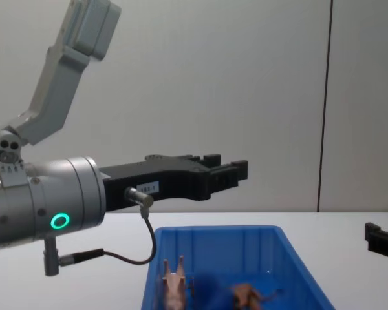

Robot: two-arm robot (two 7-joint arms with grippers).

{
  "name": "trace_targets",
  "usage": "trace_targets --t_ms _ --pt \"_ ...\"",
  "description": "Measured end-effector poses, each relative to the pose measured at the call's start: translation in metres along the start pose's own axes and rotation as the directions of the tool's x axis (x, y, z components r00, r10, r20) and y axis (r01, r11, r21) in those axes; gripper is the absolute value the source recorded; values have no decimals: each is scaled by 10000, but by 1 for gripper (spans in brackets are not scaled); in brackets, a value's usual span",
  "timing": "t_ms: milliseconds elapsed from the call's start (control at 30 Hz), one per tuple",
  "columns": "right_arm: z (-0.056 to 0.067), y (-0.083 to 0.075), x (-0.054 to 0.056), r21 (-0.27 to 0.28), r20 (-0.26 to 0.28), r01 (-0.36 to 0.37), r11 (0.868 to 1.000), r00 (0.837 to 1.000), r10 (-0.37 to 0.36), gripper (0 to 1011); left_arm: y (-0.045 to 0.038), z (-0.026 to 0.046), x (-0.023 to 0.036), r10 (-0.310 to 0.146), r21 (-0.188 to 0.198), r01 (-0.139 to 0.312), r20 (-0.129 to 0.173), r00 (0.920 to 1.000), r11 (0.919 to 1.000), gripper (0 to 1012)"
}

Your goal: Pick up the two dolls from the table and place them into the box.

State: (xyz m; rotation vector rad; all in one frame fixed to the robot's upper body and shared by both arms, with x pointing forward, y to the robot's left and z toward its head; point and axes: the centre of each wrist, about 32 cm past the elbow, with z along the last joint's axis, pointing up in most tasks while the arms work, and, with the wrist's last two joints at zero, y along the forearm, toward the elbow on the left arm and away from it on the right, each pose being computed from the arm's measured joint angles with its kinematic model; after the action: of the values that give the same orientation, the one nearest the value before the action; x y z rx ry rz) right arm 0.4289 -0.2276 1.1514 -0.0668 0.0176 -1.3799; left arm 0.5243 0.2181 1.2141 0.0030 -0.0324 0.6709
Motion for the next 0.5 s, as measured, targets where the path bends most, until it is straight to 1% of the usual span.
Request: trace_targets --t_ms 33,100,133,200,300,333,367,400,433,500 --pt "0 0 0 0 0 0 10000 10000 0 1001 -1 0 0 -7 -2 7 -1 10000 10000 503" --pt "0 0 0 1 0 0 10000 10000 0 1001 -2 0 -1 -14 -3 14 -2 10000 10000 547" --pt "0 0 0 1 -1 -1 10000 10000 1 1001 -3 0 -1 -20 -3 20 -3 10000 10000 610" --pt "0 0 0 0 0 0 10000 10000 0 1001 -3 0 -1 -25 -3 25 -3 10000 10000 640" --pt "0 0 0 0 0 0 10000 10000 0 1001 -5 0 -2 -33 -4 33 -4 10000 10000 750" --pt "0 0 0 0 0 0 10000 10000 0 1001 -5 0 -2 -35 -5 35 -4 10000 10000 770" --pt "0 0 0 0 0 -1 10000 10000 1 1001 -6 0 -1 -38 -5 38 -4 10000 10000 827" --pt "0 0 0 1 0 -1 10000 10000 1 1001 -6 0 -2 -39 -6 39 -5 10000 10000 835" --pt "0 0 0 0 0 -1 10000 10000 1 1001 -6 0 -1 -41 -6 41 -5 10000 10000 877" --pt "0 0 0 1 0 0 10000 10000 0 1001 -7 1 -1 -42 -6 42 -5 10000 10000 927"
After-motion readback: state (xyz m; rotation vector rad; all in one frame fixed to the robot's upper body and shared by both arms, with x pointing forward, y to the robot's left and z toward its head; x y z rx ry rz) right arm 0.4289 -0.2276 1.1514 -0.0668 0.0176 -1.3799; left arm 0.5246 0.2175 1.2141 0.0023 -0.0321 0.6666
